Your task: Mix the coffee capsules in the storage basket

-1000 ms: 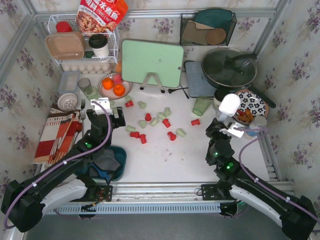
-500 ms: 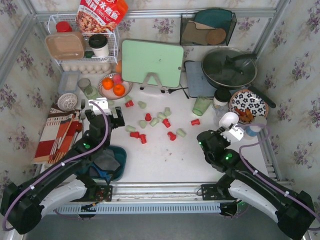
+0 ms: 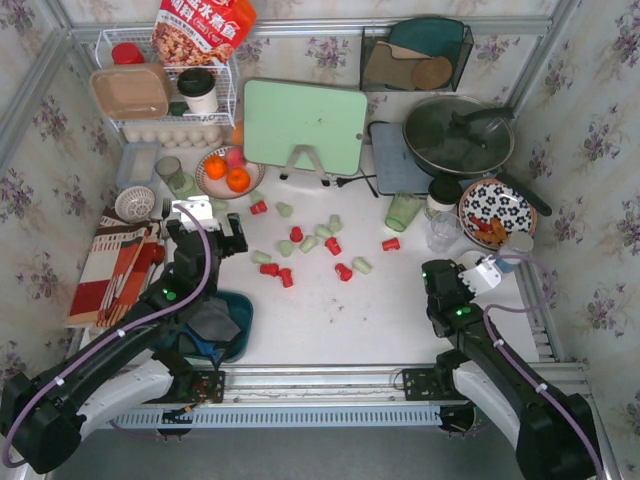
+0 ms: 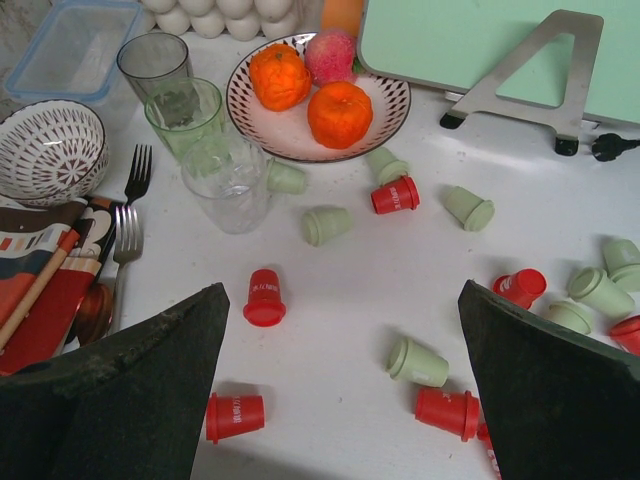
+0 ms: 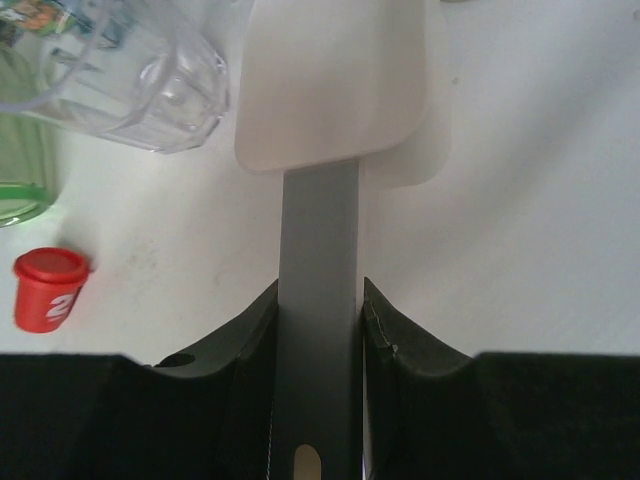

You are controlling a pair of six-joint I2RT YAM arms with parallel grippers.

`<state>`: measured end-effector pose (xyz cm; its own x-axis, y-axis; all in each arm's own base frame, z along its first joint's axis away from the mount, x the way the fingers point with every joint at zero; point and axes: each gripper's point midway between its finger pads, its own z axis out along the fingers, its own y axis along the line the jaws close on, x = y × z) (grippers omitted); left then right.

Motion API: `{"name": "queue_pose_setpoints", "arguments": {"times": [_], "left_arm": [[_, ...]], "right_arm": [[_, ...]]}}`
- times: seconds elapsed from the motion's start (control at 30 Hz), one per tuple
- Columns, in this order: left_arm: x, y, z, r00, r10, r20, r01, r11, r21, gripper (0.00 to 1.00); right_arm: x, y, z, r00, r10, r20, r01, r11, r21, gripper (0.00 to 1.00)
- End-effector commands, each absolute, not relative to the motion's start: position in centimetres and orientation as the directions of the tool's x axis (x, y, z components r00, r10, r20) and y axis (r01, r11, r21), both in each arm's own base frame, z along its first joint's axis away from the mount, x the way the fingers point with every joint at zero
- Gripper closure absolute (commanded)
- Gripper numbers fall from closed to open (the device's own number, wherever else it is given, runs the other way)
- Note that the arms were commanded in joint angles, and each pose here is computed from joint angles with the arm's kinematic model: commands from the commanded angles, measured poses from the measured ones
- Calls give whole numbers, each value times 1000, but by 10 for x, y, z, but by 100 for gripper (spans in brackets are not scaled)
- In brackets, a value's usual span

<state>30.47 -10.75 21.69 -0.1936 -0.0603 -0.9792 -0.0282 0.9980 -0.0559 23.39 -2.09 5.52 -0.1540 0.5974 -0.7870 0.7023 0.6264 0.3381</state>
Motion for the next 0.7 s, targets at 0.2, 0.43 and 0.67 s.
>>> {"name": "queue_pose_setpoints", "arguments": {"times": [0.2,0.43,0.67], "left_arm": [[305,-107,222,-178,-74,-981,-31,997,-70,0],[306,-108,219,-183,-69,-981,-30,997,-65,0],[307,-108,217,-188,-66,-980,-31,998,-62,1]], "right_arm": [[256,-15,62,-181,619,-764,647,660,382,5],[266,-16,106,-179,539,-823,578,735,355,0],[272,-8,168,-151,457,-877,442,824,353,0]]}}
